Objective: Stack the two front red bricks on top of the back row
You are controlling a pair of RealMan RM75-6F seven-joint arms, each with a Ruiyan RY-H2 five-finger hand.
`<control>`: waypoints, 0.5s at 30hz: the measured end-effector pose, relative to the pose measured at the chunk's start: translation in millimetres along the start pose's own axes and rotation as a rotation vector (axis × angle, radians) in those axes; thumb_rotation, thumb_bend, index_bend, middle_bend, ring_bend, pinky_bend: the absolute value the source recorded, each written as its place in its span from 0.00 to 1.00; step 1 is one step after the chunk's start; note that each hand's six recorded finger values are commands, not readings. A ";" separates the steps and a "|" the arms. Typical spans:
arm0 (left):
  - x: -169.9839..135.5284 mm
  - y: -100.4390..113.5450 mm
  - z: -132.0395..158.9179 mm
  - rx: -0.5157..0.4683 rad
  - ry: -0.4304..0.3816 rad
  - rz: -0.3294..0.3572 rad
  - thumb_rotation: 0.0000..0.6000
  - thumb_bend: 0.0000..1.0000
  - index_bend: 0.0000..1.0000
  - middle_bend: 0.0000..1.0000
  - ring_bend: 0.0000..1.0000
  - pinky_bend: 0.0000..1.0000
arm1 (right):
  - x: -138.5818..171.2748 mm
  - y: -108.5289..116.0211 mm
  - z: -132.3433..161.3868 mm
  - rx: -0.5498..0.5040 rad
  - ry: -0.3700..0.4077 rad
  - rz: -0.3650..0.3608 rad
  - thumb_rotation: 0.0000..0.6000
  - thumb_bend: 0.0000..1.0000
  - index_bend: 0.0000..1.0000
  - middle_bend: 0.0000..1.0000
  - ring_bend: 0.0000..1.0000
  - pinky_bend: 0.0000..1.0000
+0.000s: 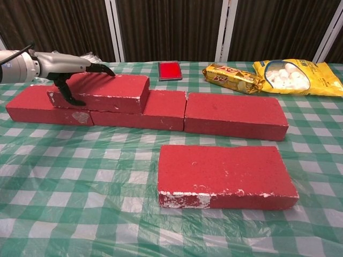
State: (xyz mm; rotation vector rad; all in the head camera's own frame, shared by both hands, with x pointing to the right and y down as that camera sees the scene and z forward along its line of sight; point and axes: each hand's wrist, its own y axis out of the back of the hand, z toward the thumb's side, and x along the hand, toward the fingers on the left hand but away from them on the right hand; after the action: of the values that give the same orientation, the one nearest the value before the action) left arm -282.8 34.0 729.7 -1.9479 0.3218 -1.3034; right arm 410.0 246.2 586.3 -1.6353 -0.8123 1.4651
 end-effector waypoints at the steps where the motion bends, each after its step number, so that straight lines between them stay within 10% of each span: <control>1: -0.6 1.0 1.1 0.000 -0.004 0.004 1.00 0.32 0.00 0.00 0.00 0.03 | 0.0 -0.1 0.1 0.000 0.001 0.001 1.00 0.07 0.00 0.00 0.00 0.00; 15: -22.9 10.4 9.0 0.012 -0.040 0.097 1.00 0.32 0.00 0.00 0.00 0.02 | -2.2 -6.6 12.7 -0.012 0.052 0.020 1.00 0.07 0.00 0.00 0.00 0.00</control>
State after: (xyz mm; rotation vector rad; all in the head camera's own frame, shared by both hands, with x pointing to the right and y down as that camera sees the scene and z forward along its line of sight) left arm -283.2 44.2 705.0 -1.9215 0.3823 -1.2002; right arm 397.4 249.2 592.7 -1.6875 -0.7789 1.4283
